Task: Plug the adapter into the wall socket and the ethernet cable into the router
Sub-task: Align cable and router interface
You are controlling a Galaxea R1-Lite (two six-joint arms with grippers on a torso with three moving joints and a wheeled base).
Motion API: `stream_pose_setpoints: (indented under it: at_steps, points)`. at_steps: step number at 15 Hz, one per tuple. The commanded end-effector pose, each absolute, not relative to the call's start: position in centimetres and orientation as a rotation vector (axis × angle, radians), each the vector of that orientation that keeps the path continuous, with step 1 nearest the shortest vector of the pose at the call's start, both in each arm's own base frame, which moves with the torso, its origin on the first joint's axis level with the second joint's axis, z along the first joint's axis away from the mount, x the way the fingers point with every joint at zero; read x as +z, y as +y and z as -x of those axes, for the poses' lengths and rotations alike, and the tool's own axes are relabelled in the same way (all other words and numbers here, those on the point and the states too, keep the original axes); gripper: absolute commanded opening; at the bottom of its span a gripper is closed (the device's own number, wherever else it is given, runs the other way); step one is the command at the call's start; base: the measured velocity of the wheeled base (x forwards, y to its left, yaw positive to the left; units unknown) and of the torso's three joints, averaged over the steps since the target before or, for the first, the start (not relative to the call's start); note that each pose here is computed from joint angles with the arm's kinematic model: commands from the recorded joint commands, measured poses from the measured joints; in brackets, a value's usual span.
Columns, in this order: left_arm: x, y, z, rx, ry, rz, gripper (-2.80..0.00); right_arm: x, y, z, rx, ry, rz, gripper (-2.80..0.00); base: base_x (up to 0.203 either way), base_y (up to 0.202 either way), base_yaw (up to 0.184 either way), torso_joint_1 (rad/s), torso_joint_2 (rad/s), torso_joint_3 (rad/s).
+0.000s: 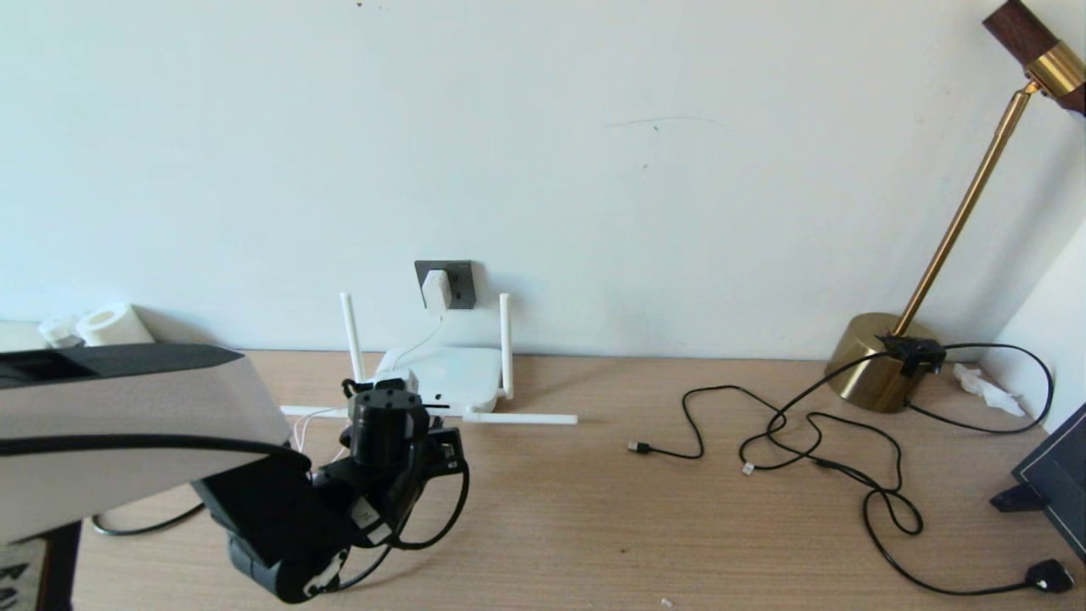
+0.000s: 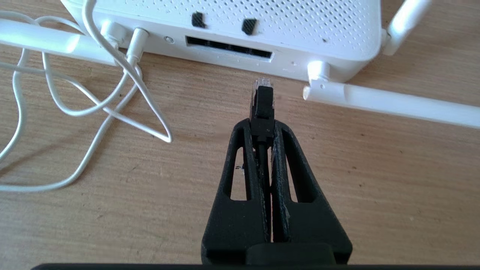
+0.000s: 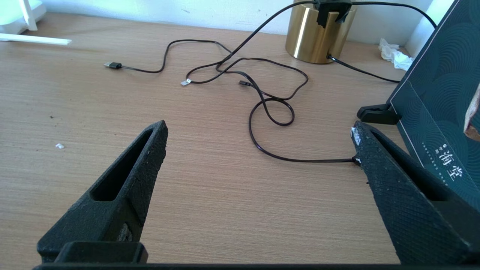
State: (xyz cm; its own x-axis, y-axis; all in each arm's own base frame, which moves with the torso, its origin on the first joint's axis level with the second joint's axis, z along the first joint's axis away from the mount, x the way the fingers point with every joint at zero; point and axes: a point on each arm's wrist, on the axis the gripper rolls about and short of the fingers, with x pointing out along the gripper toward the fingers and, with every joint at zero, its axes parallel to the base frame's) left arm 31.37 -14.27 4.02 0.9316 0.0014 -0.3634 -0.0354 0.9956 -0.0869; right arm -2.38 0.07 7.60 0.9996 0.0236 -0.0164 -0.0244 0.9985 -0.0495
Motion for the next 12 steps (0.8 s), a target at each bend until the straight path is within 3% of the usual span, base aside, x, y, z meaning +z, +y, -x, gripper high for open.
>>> stream_pose_setpoints:
  at_steps: [1,12]
  points:
    - [3.8,-14.4,-31.7,0.023,0.369,0.095,-2.8,7.6,0.1,2.4,0.025,0.018,0.05,0.0,0.0,0.0,0.0,0.0,0.0,0.0]
    - [3.3,-14.3,-32.7,0.033,0.364,0.098,-2.8,7.6,0.1,2.4,0.025,0.018,0.05,0.0,0.0,0.0,0.0,0.0,0.0,0.0]
